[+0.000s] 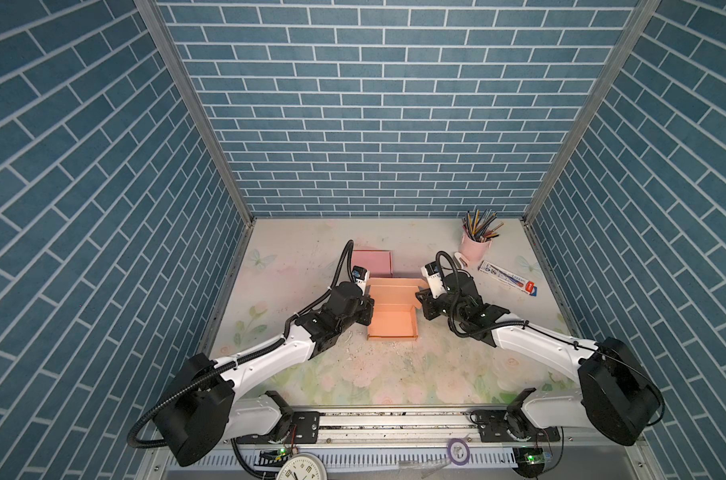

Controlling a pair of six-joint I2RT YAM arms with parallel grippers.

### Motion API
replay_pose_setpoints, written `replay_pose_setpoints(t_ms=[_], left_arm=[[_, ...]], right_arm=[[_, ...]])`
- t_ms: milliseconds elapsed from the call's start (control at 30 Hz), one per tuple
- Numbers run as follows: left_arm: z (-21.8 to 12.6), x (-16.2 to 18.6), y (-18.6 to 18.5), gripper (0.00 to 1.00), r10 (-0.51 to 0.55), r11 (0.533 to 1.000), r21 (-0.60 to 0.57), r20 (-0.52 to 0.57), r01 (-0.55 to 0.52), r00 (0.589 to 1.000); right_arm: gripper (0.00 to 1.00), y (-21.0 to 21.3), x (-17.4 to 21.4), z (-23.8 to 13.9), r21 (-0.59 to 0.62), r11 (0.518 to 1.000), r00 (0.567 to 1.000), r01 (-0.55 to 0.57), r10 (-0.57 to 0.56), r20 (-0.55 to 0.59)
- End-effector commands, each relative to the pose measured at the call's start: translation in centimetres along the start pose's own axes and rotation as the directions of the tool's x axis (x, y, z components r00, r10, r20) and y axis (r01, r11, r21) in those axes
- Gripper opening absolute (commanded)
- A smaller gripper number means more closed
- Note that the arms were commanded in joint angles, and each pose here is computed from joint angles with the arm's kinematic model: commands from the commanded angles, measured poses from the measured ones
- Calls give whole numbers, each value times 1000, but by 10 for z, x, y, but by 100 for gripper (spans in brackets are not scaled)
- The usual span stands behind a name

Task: Fold the paper box

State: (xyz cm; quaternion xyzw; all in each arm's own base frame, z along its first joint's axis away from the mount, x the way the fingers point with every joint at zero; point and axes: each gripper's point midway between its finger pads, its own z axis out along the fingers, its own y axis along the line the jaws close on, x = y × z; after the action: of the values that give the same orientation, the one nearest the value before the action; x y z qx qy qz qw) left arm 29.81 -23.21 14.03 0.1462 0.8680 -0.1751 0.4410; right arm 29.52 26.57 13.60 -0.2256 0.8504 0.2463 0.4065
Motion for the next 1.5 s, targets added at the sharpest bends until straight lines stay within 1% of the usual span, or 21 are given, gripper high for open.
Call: replay_pose_setpoints(t_ms=[0,333,500,667,967,1467], left_arm=[[-1,-4,0,5,6,1000,-13,46,-5,999],[-5,8,-3,5,32,999,-31,66,-30,997],[-10,12,-13,6,42,999,-2,87,-42,995],[-10,21,-19,6,52,998,15,85,-53,995],[-9,26,-25,6,64,998,15,101,-66,993],[-6,40,-31,6,80,997,8,93,-81,992]], right_arm=[[14,9,-11,2,-46,998,999,-43,44,22],[14,16,-12,3,-89,993,997,-75,77,17],[15,18,-7,5,-101,991,996,-84,85,-3],[15,19,-2,5,-108,989,995,-97,96,-17],[15,22,11,1,-143,987,997,-73,71,-16],[15,20,27,-1,-141,988,997,-66,61,-37]])
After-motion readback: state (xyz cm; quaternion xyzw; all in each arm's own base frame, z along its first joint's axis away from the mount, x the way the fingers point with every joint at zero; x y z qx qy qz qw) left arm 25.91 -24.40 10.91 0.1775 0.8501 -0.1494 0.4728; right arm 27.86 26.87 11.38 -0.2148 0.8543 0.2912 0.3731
